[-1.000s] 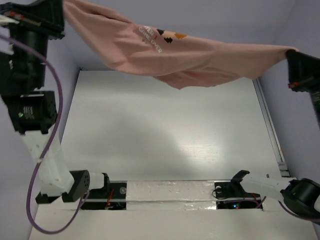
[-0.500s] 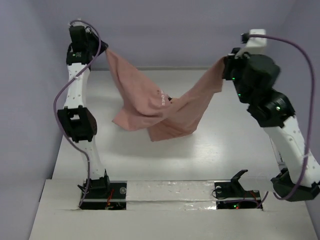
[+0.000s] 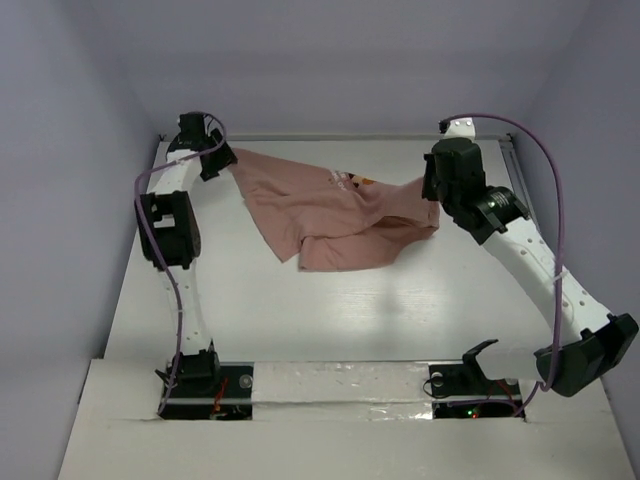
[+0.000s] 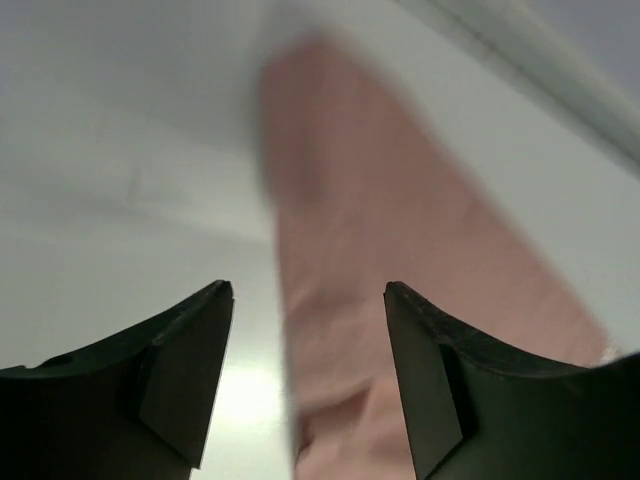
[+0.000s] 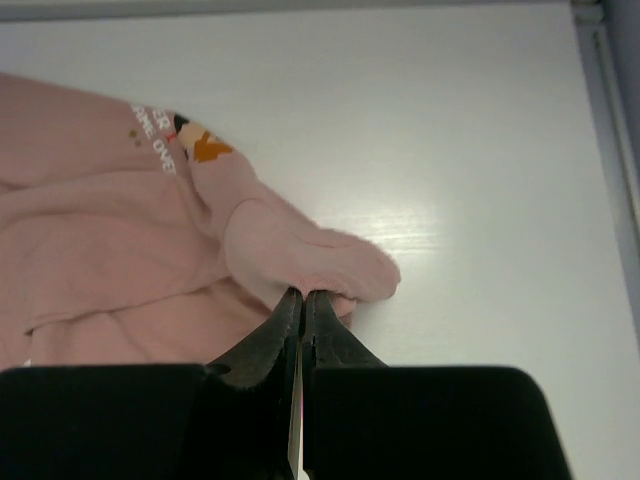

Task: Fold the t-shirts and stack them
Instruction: Flatten the tshirt out

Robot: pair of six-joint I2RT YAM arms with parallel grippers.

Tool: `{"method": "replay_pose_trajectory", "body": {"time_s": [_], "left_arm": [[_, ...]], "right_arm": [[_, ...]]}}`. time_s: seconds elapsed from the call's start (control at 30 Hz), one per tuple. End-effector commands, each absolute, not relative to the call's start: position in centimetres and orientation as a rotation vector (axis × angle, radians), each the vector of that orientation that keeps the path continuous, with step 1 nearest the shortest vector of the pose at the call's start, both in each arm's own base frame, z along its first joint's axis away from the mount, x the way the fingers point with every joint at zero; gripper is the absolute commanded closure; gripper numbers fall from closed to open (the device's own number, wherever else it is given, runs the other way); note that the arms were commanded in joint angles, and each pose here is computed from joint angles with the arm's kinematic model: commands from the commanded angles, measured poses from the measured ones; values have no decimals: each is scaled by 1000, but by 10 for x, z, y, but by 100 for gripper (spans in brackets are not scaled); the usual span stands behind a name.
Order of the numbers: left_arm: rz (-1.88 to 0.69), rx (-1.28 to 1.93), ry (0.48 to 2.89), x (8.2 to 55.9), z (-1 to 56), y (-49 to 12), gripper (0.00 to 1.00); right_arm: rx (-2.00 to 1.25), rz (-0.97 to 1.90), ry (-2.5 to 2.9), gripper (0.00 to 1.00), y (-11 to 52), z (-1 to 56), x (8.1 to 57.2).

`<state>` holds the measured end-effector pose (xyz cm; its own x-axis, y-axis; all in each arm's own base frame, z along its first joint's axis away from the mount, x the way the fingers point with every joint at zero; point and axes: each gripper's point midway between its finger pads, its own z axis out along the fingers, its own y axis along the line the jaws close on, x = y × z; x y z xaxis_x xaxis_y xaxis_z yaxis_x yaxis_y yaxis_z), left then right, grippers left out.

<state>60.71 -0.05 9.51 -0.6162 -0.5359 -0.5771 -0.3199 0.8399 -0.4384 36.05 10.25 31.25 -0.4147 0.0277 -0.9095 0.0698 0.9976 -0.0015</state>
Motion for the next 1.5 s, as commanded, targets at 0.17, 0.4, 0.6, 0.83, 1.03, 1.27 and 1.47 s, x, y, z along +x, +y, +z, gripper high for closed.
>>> {"method": "replay_pose_trajectory", "body": {"time_s": [0.17, 0.4, 0.6, 0.83, 1.03, 1.27, 1.47], "left_arm": [[-315, -515, 2257, 426, 147, -88, 51], [-527, -742, 2270, 331, 105, -162, 72], [-485, -746, 2309, 319, 78, -167, 70], [-387, -674, 2368, 329, 50, -166, 71], [-300, -632, 2421, 333, 33, -163, 85], [-127, -637, 2426, 340, 34, -129, 100], [15, -840, 2344, 351, 45, -31, 100]], "right_arm": [[91, 87, 1988, 100, 114, 308, 352], [69, 165, 1997, 100, 122, 307, 347], [63, 203, 2015, 100, 125, 302, 338], [77, 235, 2031, 100, 125, 296, 328], [89, 240, 2025, 100, 123, 299, 324], [88, 269, 2030, 100, 126, 298, 320], [77, 380, 2084, 100, 139, 282, 305]]}}
